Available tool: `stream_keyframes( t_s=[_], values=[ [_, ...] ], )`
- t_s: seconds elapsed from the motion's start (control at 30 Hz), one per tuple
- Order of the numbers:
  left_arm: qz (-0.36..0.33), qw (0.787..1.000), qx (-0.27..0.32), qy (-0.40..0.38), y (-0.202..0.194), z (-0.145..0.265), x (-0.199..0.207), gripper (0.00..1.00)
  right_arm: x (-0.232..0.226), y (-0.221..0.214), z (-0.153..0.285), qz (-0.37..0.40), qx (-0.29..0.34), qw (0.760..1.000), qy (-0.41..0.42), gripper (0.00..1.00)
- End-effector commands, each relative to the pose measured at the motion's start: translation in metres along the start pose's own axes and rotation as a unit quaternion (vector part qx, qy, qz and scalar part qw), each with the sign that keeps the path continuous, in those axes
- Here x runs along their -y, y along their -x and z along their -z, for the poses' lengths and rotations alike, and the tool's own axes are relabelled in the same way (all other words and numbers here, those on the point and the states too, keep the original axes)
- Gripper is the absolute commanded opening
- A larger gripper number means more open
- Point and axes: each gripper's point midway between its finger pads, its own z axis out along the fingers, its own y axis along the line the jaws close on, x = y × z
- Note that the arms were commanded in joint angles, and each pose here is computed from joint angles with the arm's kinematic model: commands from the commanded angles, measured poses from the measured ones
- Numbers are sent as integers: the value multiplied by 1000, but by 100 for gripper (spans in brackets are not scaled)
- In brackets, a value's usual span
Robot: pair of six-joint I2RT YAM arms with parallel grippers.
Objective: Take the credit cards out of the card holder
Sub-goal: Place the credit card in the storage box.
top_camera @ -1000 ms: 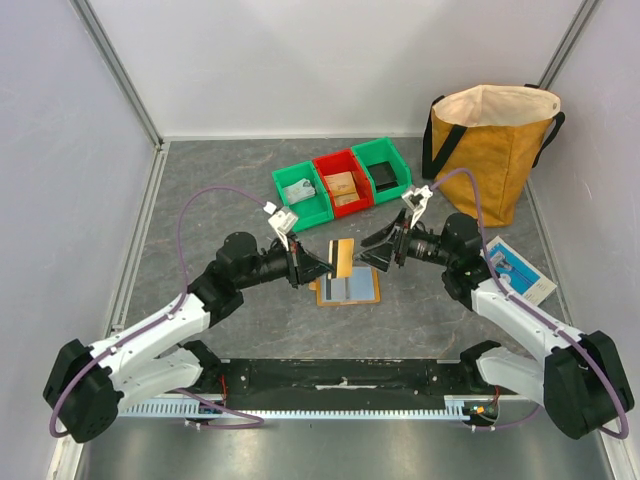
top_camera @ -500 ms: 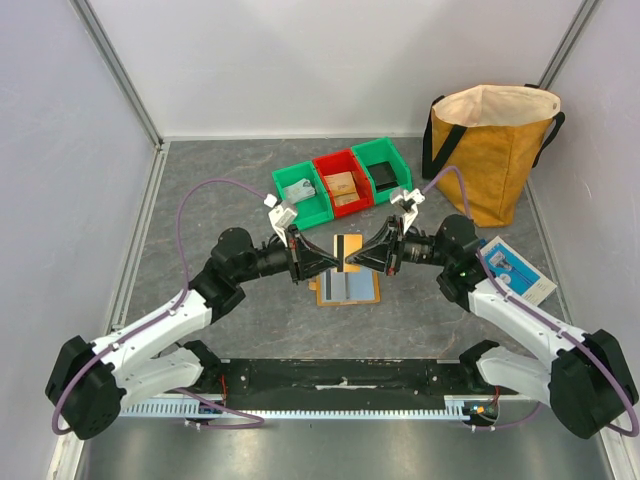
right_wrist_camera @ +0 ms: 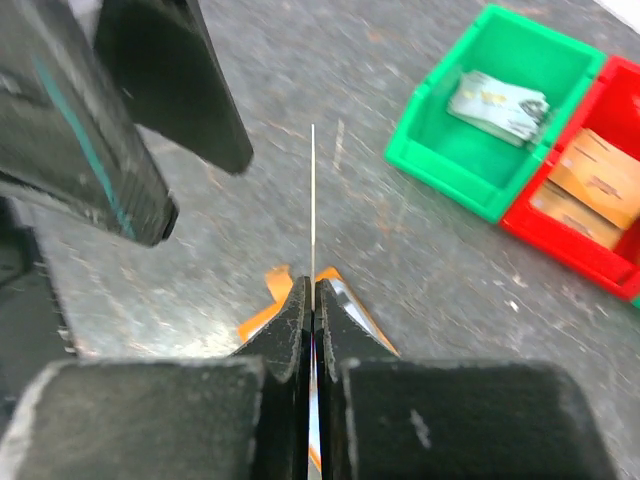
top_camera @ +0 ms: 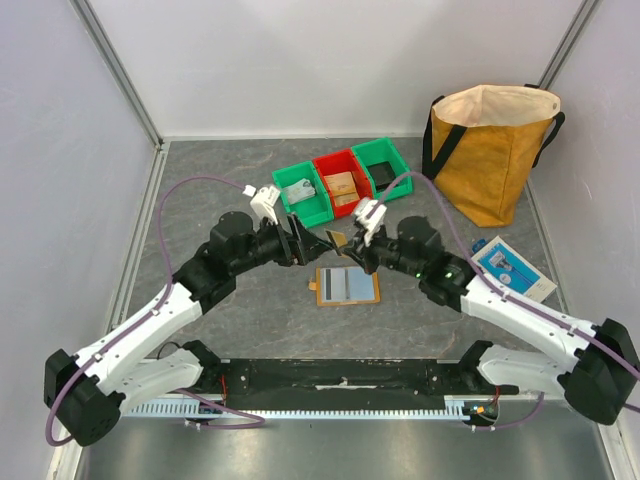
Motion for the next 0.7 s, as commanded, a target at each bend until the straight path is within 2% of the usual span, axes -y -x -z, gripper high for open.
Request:
stream_keyframes(
  t_s=[0.0, 0.13, 0.4, 0.6, 0.67],
  values=[
    [96, 993, 12, 64, 12, 3, -7, 85, 36, -16, 1, 122, -59, 978, -162, 0],
    [122, 990, 13, 68, 16, -3, -6, 86, 35, -18, 3, 174, -70, 957, -222, 0],
    [171, 983, 4, 71, 10, -18, -11, 85, 19, -16, -4, 234, -77, 935, -256, 0],
    [185, 981, 1, 65, 10, -28, -11, 75, 8, -19, -11, 257, -79, 928, -260, 0],
    [189, 980, -3, 60, 8, -31, -11, 67, 7, -21, -12, 262, -82, 925, -264, 0]
  ],
)
